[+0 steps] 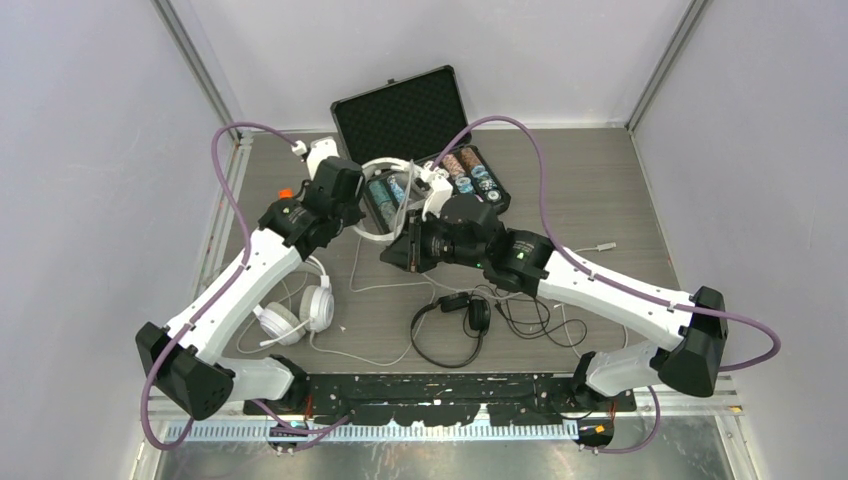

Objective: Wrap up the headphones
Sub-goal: Wrap the headphones cable around the headphones.

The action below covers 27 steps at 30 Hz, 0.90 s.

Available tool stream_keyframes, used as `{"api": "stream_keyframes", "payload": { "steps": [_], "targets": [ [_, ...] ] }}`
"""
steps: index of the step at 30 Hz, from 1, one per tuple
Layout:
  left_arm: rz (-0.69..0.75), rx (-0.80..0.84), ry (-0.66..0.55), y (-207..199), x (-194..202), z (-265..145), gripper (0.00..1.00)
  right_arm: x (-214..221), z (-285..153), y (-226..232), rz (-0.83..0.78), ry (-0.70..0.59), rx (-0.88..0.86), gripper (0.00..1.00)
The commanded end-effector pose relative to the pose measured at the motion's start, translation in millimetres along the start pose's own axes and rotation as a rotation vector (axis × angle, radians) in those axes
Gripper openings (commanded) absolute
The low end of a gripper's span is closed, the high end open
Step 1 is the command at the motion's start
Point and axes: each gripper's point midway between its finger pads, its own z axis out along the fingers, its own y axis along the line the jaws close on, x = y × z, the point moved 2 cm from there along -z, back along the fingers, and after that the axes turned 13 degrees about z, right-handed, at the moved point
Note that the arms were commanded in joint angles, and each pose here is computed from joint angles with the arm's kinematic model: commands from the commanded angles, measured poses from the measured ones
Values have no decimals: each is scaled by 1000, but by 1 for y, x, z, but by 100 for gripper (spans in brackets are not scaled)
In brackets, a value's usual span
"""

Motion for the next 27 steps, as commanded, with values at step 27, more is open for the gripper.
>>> {"api": "stream_keyframes", "payload": {
  "steps": [27],
  "targets": [
    [-483, 89, -183, -7, -63, -44, 0, 20, 3, -38, -316, -178, 2, 19]
  ]
}}
